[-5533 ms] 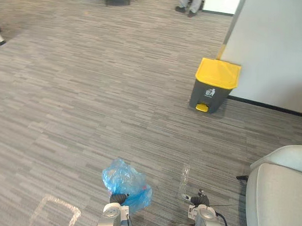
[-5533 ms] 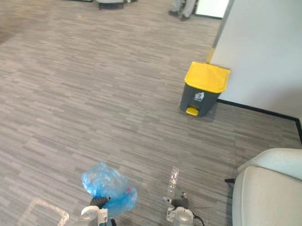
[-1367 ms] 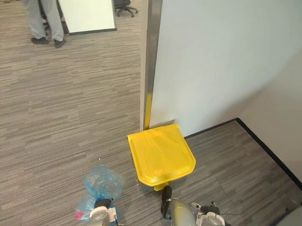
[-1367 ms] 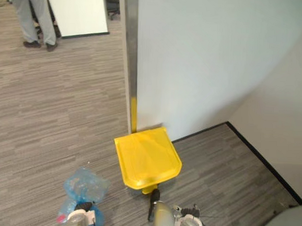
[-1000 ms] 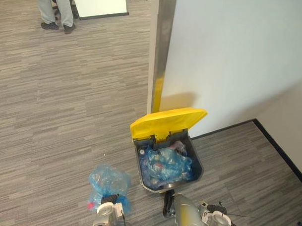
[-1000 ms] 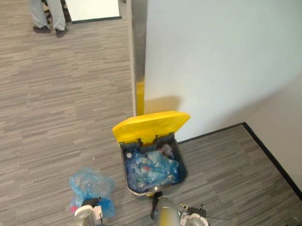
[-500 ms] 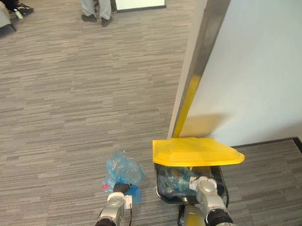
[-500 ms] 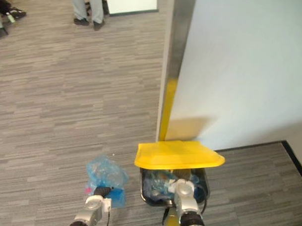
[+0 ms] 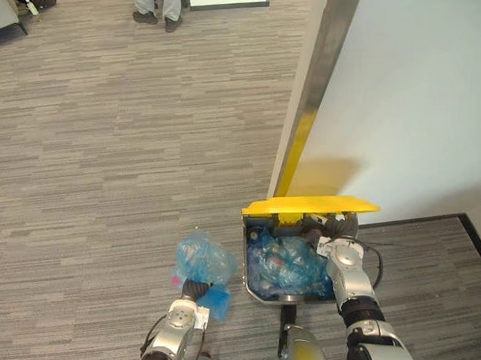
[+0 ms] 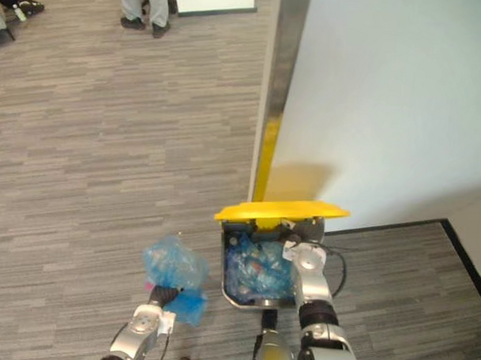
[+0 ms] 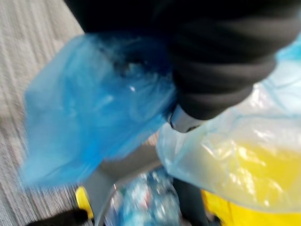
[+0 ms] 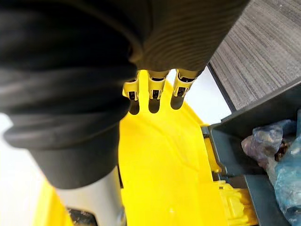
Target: Gather rubbish on tea table into small bin, then transfer packed bag to large trash can.
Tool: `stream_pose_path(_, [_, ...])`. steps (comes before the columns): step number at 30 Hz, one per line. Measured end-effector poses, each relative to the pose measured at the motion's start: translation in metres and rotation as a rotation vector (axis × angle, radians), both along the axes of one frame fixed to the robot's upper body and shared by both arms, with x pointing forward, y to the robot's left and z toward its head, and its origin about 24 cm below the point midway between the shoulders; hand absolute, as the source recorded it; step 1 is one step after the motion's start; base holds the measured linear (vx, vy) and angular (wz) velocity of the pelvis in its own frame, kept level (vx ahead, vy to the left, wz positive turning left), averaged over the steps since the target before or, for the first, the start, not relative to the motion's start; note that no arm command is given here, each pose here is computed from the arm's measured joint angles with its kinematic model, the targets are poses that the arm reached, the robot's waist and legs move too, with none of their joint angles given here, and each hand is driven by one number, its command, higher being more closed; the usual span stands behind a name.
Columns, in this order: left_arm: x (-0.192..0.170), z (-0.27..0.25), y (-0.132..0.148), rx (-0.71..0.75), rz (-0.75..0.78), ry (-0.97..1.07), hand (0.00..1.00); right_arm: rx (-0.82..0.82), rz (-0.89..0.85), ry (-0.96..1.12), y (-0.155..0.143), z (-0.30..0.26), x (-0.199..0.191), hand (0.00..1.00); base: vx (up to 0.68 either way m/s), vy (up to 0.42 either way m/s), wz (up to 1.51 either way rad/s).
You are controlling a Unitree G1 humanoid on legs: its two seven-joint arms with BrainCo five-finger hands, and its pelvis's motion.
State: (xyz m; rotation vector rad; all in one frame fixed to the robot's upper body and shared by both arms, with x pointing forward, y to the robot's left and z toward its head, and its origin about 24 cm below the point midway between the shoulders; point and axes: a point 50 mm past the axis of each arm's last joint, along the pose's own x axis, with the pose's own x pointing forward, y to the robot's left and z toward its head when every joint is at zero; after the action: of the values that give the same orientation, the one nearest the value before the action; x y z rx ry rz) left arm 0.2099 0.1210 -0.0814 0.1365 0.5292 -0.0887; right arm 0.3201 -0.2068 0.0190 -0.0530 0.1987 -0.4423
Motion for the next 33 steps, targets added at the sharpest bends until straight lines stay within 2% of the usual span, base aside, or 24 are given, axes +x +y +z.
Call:
stream_pose_path(11, [0.048, 0.112, -0.077, -0.265, -0.250, -0.457, 1.00, 0.032, 0.031, -0.118, 0.009, 0.039, 0.026, 0.00, -0.04, -0.020, -0.12])
stream_pose_path(21, [0.064, 0.183, -0.135, -0.395, -0.430, -0.667, 1.00, 0.076, 0.049, -0.284, 0.016, 0.093, 0.047, 0.00, -0.02, 0.025, 0.00])
stream_pose_path(25, [0.073, 0.195, -0.145, -0.375, -0.449, -0.696, 1.00, 0.066, 0.055, -0.344, 0.018, 0.116, 0.054, 0.00, -0.08, 0.013, -0.03])
stream_pose_path(33, [0.107, 0.196, -0.135, -0.234, -0.337, -0.681, 1.00, 0.057, 0.084, -0.464, 0.027, 0.161, 0.066, 0.00, 0.00, -0.017, 0.00])
